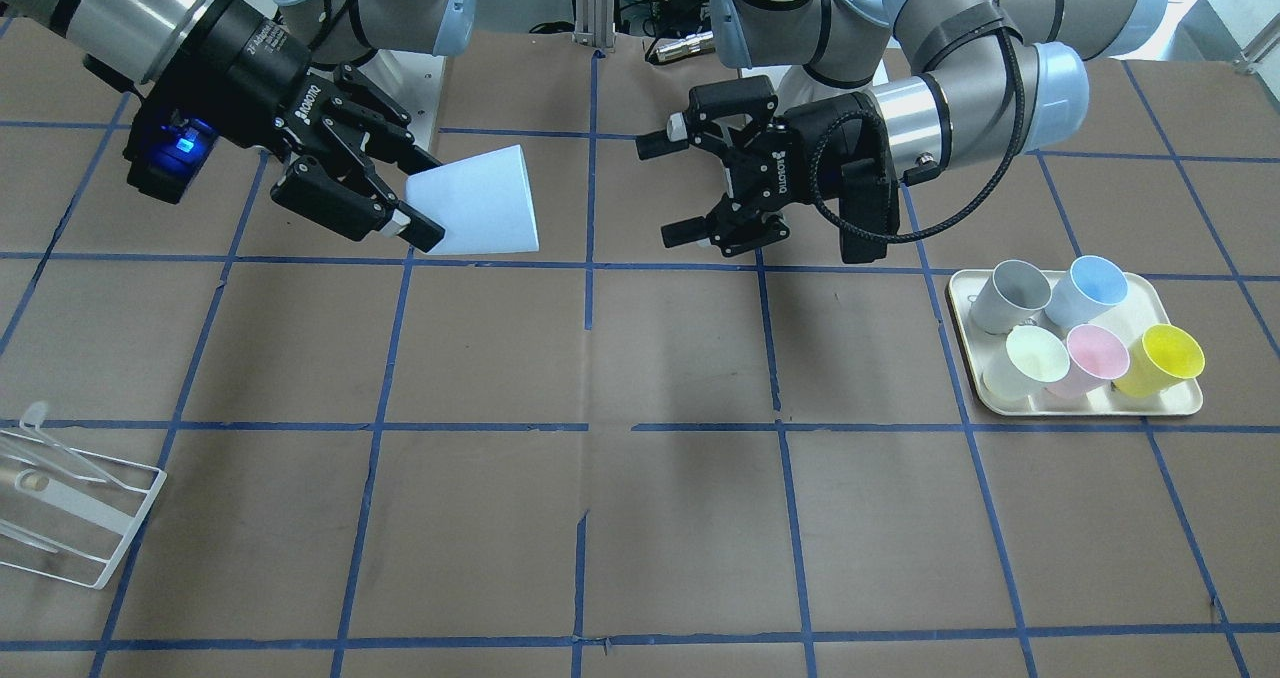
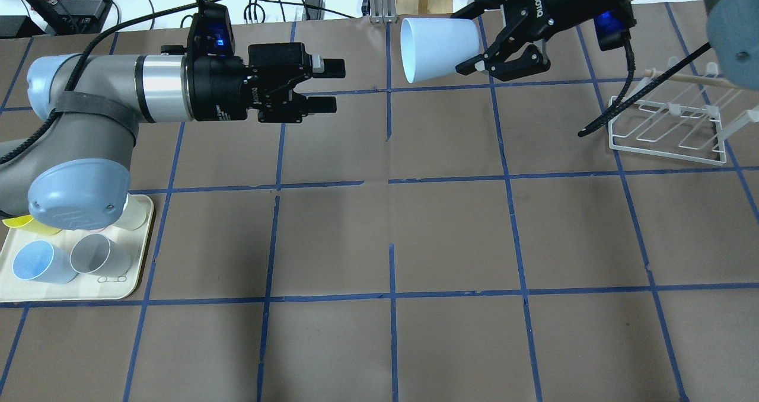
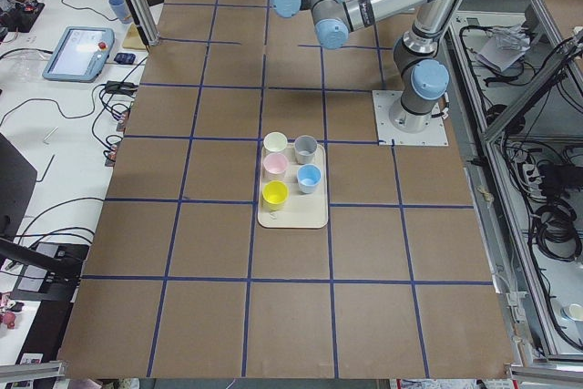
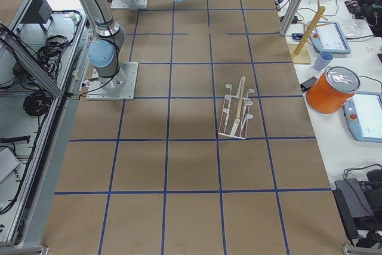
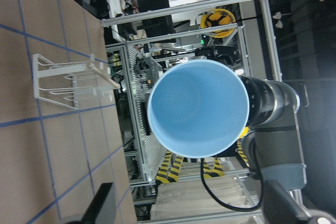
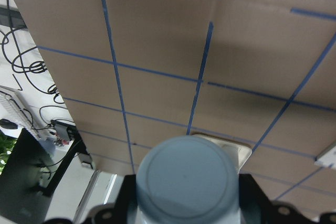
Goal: Transfer IKEA cup to right arm and place on rack
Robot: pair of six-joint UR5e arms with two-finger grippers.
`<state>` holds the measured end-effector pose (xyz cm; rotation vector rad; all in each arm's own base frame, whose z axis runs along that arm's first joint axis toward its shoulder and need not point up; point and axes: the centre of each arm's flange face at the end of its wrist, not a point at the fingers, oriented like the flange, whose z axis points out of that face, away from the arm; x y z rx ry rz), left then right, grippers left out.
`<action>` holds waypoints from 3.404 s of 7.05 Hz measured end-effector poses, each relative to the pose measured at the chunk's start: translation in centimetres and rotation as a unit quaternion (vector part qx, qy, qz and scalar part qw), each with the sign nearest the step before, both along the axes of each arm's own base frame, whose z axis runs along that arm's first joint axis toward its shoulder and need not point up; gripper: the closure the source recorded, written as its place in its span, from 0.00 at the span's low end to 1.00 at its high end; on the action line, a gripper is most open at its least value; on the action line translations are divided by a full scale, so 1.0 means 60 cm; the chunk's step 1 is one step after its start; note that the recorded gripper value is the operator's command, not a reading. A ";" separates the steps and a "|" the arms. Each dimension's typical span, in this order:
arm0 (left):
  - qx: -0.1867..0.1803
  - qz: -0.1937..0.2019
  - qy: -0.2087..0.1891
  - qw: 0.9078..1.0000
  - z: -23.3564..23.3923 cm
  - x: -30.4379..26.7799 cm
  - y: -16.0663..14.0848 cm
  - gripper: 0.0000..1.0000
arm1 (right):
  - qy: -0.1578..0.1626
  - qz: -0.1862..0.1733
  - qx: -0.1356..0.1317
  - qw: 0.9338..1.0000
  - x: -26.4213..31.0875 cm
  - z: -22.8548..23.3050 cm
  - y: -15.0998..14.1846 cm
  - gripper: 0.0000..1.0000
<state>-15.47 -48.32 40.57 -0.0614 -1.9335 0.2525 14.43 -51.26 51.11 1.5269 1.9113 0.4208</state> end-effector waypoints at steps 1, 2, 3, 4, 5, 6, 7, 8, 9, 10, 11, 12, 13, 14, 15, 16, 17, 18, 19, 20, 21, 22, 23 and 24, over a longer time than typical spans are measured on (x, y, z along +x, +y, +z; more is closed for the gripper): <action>-0.005 0.014 -0.099 0.995 0.006 0.026 -0.003 0.00 | 0.072 0.049 -0.034 0.996 -0.016 -0.007 0.007 0.92; -0.011 0.031 -0.212 0.977 0.028 0.058 -0.011 0.00 | 0.150 0.110 -0.061 0.981 -0.035 -0.016 0.015 0.93; -0.003 0.045 -0.329 0.943 0.063 0.094 -0.019 0.00 | 0.223 0.175 -0.074 0.956 -0.056 -0.026 0.021 0.94; 0.022 0.047 -0.422 0.905 0.099 0.127 -0.024 0.00 | 0.287 0.239 -0.079 0.924 -0.078 -0.035 0.025 0.96; 0.056 0.040 -0.494 0.866 0.130 0.155 -0.024 0.00 | 0.343 0.301 -0.081 0.886 -0.099 -0.039 0.027 0.98; 0.081 0.034 -0.537 0.839 0.149 0.170 -0.019 0.00 | 0.383 0.349 -0.084 0.851 -0.116 -0.039 0.025 0.98; 0.106 0.040 -0.565 0.818 0.152 0.178 -0.018 0.00 | 0.422 0.382 -0.086 0.818 -0.133 -0.037 0.020 0.98; 0.127 0.055 -0.579 0.804 0.146 0.178 -0.023 0.00 | 0.460 0.400 -0.087 0.788 -0.150 -0.038 0.007 0.98; 0.131 0.057 -0.582 0.801 0.142 0.160 -0.033 0.00 | 0.497 0.405 -0.090 0.762 -0.165 -0.038 -0.009 0.96; 0.122 0.050 -0.585 0.800 0.144 0.135 -0.049 0.00 | 0.529 0.399 -0.091 0.743 -0.178 -0.042 -0.027 0.96; 0.111 0.046 -0.588 0.800 0.156 0.119 -0.066 0.00 | 0.547 0.389 -0.087 0.736 -0.195 -0.060 -0.044 0.96; 0.104 0.043 -0.589 0.800 0.165 0.112 -0.074 0.00 | 0.559 0.370 -0.086 0.738 -0.226 -0.091 -0.054 0.96; 0.101 0.042 -0.589 0.801 0.169 0.109 -0.077 0.00 | 0.572 0.341 -0.089 0.740 -0.269 -0.132 -0.057 0.95; 0.099 0.042 -0.588 0.802 0.171 0.108 -0.078 0.00 | 0.585 0.312 -0.108 0.741 -0.297 -0.166 -0.052 0.94; 0.099 0.041 -0.587 0.803 0.171 0.106 -0.079 0.00 | 0.595 0.288 -0.134 0.739 -0.307 -0.185 -0.047 0.94; 0.099 0.039 -0.586 0.803 0.169 0.104 -0.079 0.00 | 0.598 0.277 -0.148 0.737 -0.309 -0.195 -0.044 0.95; 0.099 0.039 -0.586 0.803 0.168 0.103 -0.079 0.00 | 0.599 0.272 -0.151 0.738 -0.313 -0.203 -0.045 0.96; 0.099 0.038 -0.586 0.803 0.167 0.103 -0.080 0.00 | 0.598 0.267 -0.149 0.741 -0.320 -0.213 -0.048 0.96; 0.100 0.037 -0.586 0.803 0.165 0.103 -0.080 0.00 | 0.599 0.260 -0.148 0.743 -0.327 -0.222 -0.054 0.96; 0.100 0.037 -0.586 0.803 0.164 0.103 -0.079 0.00 | 0.600 0.256 -0.147 0.744 -0.332 -0.231 -0.060 0.96; 0.100 0.037 -0.586 0.803 0.165 0.102 -0.078 0.00 | 0.600 0.254 -0.146 0.745 -0.334 -0.236 -0.062 0.97; 0.098 0.038 -0.586 0.803 0.167 0.102 -0.078 0.00 | 0.601 0.252 -0.146 0.745 -0.335 -0.238 -0.063 0.97; 0.097 0.039 -0.586 0.804 0.168 0.102 -0.077 0.00 | 0.603 0.248 -0.147 0.744 -0.336 -0.238 -0.065 0.97; 0.096 0.040 -0.582 0.806 0.170 0.102 -0.077 0.00 | 0.605 0.245 -0.149 0.743 -0.338 -0.241 -0.068 0.96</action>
